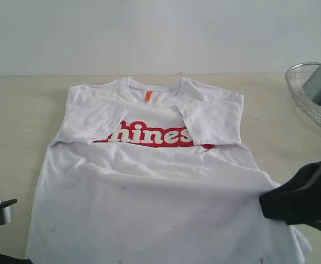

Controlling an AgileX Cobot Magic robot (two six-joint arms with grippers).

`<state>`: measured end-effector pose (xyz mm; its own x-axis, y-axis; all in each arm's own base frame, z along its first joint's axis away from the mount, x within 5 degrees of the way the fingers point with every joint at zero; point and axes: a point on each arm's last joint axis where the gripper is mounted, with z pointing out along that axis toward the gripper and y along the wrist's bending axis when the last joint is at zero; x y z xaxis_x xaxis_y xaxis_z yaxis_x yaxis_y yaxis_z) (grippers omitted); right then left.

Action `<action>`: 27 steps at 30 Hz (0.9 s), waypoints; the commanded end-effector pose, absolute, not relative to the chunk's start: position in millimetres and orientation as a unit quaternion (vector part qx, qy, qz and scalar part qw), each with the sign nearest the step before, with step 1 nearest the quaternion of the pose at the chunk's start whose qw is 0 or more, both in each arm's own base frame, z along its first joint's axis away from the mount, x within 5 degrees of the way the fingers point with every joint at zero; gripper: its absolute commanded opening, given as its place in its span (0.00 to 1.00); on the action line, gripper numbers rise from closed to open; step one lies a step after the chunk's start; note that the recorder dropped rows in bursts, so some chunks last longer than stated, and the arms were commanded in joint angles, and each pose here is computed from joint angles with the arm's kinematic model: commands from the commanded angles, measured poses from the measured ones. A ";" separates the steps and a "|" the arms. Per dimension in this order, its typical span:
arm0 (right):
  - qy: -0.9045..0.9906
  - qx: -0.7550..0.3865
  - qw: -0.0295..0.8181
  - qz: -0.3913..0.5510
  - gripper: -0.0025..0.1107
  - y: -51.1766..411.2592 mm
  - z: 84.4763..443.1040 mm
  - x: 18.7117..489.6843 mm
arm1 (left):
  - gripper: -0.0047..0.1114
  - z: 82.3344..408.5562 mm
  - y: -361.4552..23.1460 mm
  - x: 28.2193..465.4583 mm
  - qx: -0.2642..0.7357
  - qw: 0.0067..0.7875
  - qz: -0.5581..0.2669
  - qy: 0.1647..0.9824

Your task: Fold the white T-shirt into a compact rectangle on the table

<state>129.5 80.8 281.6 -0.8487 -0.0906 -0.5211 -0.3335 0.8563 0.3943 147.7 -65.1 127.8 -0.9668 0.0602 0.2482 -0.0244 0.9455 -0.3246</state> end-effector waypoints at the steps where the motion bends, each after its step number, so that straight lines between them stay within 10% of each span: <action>1: 0.928 -0.117 0.260 0.241 0.02 80.1 282.8 129.1 | 0.09 121.1 -68.2 148.1 -0.006 0.138 0.173 -0.975; 9: 0.927 -0.120 0.261 0.239 0.02 80.0 282.7 129.2 | 0.52 118.6 -72.9 149.2 -0.005 0.143 0.198 -0.970; 27: 0.926 -0.119 0.265 0.239 0.02 80.0 283.1 129.8 | 0.54 100.7 -78.4 153.6 0.054 0.175 0.212 -0.960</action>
<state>130.3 80.9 282.1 -0.8432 -0.0887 -0.5303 -0.3364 0.8564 0.3916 152.8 -76.4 107.5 -0.9384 -0.0251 0.3445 -0.1668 0.9064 -0.3882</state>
